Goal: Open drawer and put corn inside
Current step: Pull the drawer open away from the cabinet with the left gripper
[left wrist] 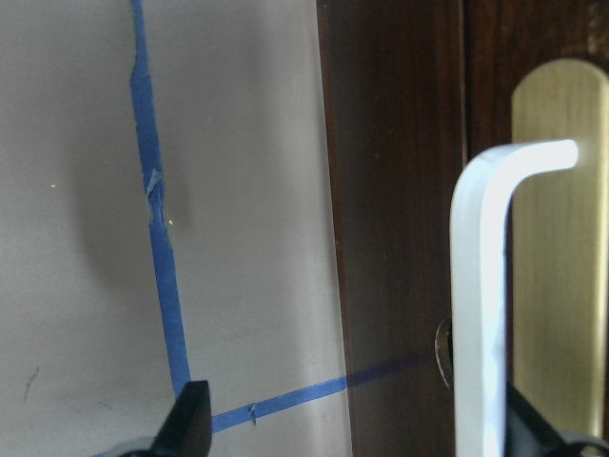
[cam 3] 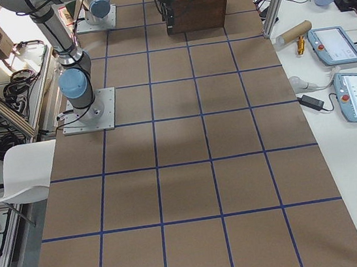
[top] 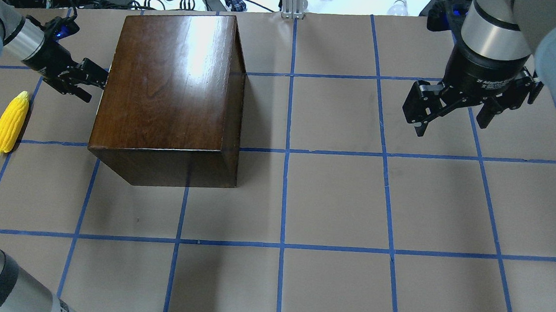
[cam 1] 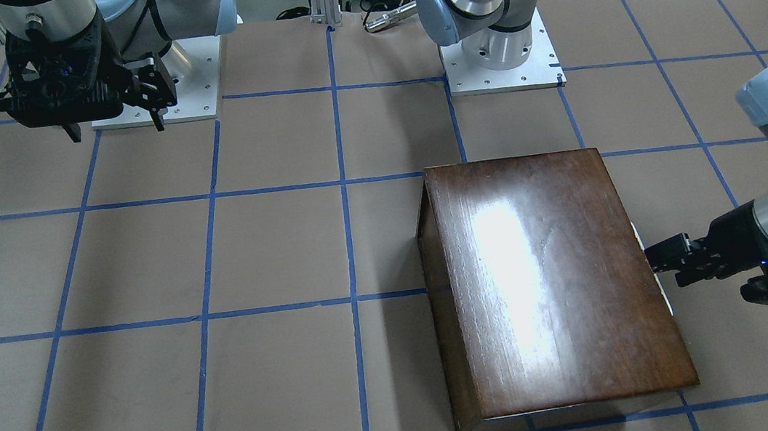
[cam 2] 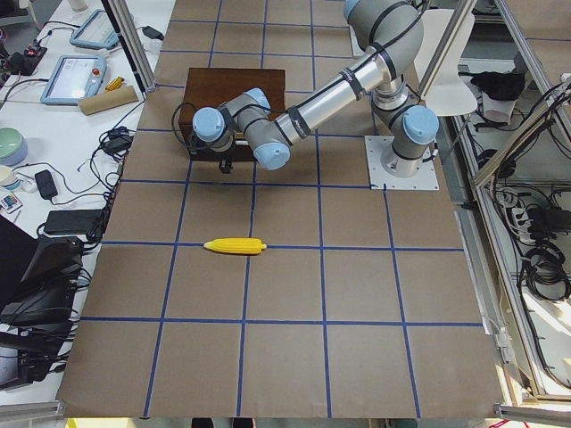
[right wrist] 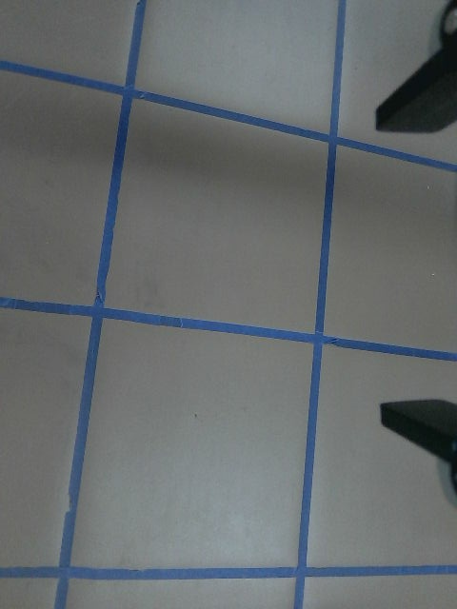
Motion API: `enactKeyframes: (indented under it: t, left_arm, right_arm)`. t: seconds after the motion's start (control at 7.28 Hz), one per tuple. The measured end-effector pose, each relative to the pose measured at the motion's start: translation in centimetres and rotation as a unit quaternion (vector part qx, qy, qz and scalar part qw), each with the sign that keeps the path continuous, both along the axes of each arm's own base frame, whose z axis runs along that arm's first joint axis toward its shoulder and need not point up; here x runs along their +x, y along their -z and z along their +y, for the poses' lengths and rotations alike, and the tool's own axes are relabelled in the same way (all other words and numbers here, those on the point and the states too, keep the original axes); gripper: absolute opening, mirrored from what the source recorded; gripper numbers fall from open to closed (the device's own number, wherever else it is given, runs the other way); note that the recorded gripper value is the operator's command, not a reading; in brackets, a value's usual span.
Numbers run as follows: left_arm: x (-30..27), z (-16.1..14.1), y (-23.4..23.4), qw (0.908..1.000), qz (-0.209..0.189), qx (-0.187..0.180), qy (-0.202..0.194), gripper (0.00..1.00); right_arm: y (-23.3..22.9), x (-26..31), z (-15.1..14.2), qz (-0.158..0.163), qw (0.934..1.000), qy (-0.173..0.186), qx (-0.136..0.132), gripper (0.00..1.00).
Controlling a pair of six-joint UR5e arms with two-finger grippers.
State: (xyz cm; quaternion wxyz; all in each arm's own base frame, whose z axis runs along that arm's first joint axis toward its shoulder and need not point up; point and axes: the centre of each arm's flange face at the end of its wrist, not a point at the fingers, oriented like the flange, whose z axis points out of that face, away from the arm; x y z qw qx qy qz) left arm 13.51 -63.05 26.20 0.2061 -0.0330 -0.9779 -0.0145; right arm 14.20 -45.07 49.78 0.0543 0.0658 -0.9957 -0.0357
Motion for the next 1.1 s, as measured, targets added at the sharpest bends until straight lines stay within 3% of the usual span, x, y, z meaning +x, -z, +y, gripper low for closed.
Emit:
enactKeyframes:
  t: [1.1]
  left_arm:
    - [4.6,0.9,0.3,0.9995,-0.022,0.006,-0.021,1.0]
  right_arm:
    - [0.0,0.0,0.0,0.0,1.0,0.0,0.0,1.0]
